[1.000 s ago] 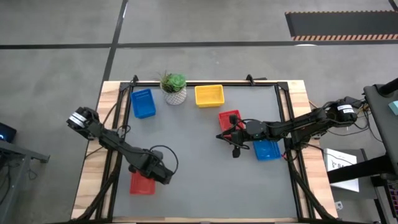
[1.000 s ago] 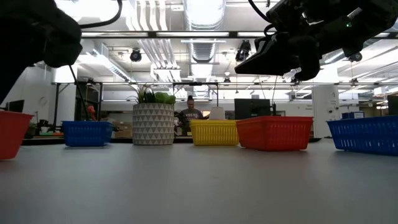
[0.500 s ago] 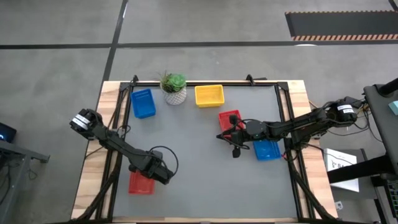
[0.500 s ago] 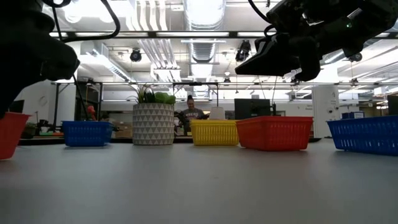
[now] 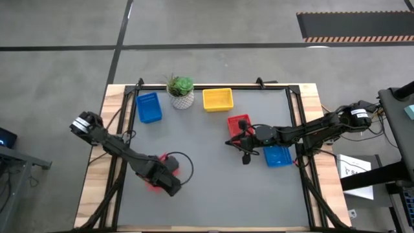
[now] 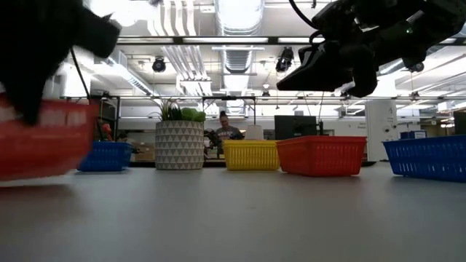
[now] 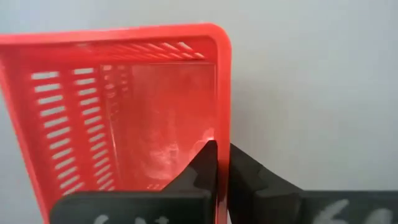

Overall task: Stack baskets by color
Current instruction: Stack the bottom red bin on top of the top red bin

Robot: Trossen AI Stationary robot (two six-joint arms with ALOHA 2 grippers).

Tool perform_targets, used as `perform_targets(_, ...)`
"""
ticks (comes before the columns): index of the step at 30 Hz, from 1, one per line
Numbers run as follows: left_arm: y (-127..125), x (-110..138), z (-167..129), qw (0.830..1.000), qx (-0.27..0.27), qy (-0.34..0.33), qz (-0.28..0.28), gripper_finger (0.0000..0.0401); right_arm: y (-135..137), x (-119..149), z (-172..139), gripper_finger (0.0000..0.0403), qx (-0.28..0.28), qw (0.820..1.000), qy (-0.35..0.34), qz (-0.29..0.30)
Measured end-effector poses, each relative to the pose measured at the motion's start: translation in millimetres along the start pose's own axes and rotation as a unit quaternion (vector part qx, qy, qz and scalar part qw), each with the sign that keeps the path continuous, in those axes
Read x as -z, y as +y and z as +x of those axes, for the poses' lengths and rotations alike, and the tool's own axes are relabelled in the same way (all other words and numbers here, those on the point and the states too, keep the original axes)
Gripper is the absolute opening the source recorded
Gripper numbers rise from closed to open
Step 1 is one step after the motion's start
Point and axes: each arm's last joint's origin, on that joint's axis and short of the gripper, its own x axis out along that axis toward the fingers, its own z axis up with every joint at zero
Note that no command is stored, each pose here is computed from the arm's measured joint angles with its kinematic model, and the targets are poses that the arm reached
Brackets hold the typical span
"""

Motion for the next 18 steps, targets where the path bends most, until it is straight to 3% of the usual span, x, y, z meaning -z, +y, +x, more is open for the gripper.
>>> perform_targets(3,-11,-2,-14,0.987,0.030,-0.099,0.126,0.0000,1,0,0,0.0009,-0.016,1.000,-0.008,0.008)
perform_targets(5,-19,-2,-23,0.965,0.063,-0.162,0.195,0.0000,1,-1,0,0.0009,-0.018,1.000,-0.014,0.016)
perform_targets(8,-25,-5,-33,0.933,0.096,-0.235,0.257,0.0000,0,-3,0,0.0013,-0.020,0.999,-0.018,0.030)
perform_targets(14,-40,-11,-44,0.853,0.141,-0.337,0.373,0.0000,-14,-12,3,0.0049,-0.099,0.989,-0.069,0.084)
perform_targets(18,-49,-13,-49,0.797,0.142,-0.384,0.444,0.0000,-21,-19,3,0.0086,-0.165,0.976,-0.105,0.096)
